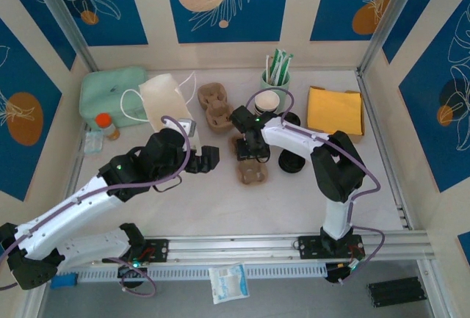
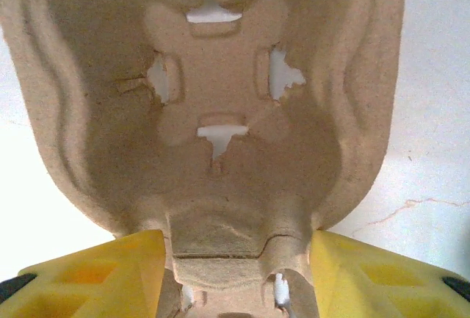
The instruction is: Pack the takeout coffee
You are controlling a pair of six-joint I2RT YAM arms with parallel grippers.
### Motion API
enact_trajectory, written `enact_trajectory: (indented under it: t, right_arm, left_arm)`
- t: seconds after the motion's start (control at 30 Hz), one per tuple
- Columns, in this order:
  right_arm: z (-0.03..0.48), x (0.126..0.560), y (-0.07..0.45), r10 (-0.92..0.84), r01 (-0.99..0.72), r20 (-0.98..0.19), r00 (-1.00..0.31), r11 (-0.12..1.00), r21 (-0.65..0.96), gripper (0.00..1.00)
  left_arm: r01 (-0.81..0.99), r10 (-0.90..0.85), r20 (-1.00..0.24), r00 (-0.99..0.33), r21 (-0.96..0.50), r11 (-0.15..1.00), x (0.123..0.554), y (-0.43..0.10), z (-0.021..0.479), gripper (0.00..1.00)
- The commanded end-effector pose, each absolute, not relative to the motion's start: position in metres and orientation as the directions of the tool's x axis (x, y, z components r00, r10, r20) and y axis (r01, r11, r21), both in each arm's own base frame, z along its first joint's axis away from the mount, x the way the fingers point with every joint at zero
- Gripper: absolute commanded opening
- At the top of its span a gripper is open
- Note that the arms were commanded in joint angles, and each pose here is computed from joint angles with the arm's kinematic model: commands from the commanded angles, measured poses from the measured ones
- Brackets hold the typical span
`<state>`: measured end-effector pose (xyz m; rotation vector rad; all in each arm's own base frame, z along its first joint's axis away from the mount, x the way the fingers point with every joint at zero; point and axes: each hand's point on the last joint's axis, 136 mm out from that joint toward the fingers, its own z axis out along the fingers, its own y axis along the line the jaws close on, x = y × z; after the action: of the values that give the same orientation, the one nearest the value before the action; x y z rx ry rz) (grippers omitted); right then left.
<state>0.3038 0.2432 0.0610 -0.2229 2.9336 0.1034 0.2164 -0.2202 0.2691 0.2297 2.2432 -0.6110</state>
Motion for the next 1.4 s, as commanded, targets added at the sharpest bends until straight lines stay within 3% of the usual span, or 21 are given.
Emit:
enact_trajectory:
  t: [0.0, 0.5, 1.37]
  right_arm:
    - [0.06, 0.305, 0.25, -0.17, -0.185, -0.197, -0.966, 0.981, 0.058, 0.52]
    - [0.078, 0.305, 0.256, -0.197, -0.215, -0.249, -0.948, 0.976, 0.047, 0.51]
    - [0.046, 0.307, 0.25, -0.196, -0.203, -0.193, -0.961, 0.979, 0.016, 0.45]
  left_arm:
    - [0.345, -0.033, -0.742, -0.67, -0.35, 0.871, 0.216, -0.218, 0.272, 0.99]
    - [0.348, -0.025, -0.739, -0.673, -0.346, 0.871, 0.216, -0.22, 0.271, 0.99]
    - [0.35, -0.026, -0.743, -0.669, -0.346, 0.87, 0.217, -0.22, 0.274, 0.99]
